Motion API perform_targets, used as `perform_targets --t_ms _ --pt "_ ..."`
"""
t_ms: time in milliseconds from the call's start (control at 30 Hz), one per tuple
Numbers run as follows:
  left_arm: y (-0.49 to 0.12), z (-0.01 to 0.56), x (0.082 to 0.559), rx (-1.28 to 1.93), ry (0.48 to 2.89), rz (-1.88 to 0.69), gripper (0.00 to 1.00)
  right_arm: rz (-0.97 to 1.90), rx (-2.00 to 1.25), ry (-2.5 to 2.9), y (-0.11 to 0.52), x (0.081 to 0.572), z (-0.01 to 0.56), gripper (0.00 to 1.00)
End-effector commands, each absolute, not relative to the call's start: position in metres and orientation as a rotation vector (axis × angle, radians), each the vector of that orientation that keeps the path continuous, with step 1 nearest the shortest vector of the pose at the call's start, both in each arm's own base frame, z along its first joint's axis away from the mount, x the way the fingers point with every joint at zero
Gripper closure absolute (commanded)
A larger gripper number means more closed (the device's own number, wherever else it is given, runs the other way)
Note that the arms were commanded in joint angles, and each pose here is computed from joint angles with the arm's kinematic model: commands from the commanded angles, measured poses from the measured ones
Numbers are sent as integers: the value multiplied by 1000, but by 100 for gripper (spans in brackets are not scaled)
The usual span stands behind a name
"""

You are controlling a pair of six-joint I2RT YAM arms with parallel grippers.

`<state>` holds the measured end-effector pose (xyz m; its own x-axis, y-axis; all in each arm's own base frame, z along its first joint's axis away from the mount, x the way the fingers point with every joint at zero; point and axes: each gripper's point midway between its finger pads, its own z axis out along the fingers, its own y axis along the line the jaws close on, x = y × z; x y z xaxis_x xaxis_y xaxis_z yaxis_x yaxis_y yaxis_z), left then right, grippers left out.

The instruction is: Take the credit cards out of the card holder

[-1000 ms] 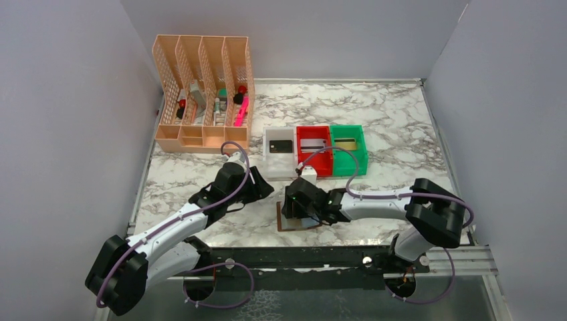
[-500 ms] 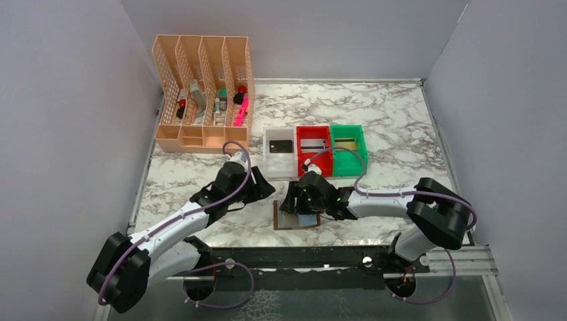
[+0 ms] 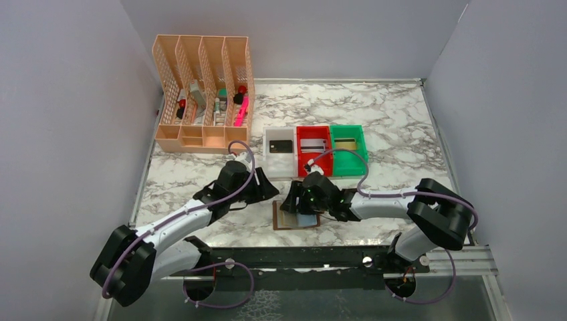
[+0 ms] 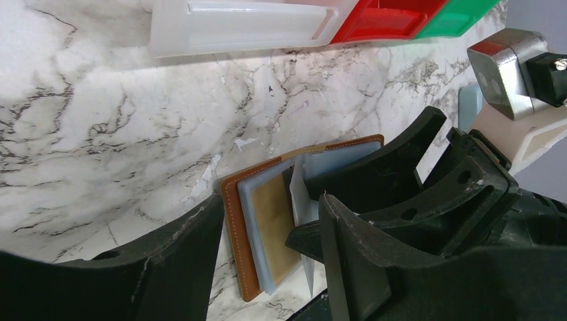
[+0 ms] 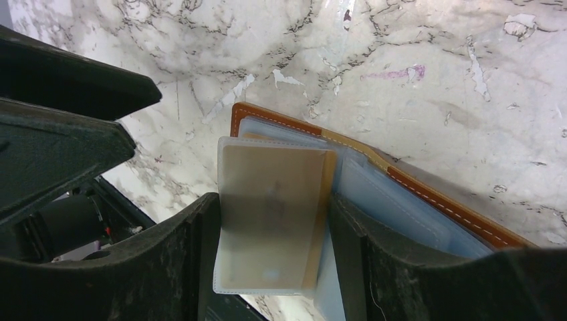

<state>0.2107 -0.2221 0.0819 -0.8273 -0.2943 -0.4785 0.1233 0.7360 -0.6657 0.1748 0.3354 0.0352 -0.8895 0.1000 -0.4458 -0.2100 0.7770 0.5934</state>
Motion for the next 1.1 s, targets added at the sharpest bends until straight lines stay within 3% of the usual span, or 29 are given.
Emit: perform_targets --t_ms 0,133,333,1067 --pt "-242 96 211 -51 2333 -1090 43 846 -104 2627 313 153 3 36" --pt "-250 91 211 -52 2361 -1122 59 852 -111 2625 314 153 2 37" --pt "-247 79 213 -90 2401 -1071 99 842 -106 2623 311 154 1 37" --pt "-280 49 187 123 2564 -1029 100 861 -101 2604 311 155 6 37"
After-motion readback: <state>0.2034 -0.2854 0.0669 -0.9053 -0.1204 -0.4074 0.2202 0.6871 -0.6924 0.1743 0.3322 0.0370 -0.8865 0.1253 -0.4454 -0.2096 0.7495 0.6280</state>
